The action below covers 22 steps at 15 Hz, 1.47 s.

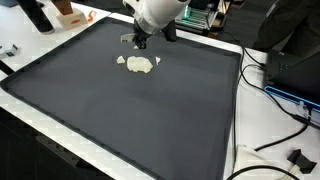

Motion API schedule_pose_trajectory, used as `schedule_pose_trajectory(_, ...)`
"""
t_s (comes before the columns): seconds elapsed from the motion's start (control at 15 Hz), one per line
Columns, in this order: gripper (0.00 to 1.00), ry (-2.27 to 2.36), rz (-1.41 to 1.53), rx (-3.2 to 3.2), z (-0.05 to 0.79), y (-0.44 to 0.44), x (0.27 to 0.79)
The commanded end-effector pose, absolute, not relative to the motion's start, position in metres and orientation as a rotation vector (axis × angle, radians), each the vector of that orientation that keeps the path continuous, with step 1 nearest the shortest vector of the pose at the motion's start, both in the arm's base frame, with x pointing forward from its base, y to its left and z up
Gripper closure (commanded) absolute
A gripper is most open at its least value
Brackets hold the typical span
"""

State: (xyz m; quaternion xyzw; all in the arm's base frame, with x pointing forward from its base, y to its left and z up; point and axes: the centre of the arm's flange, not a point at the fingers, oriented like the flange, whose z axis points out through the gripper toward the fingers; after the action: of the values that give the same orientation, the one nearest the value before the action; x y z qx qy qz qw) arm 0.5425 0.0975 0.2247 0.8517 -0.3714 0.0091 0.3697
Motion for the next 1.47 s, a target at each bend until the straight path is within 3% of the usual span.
schedule_pose_trajectory(0.0,0.99,-0.858,0.053,2.186,0.221,0.102,0.547)
schedule_pose_trajectory(1.4,0.99,-0.584,-0.018,2.265,0.219,0.121,0.54)
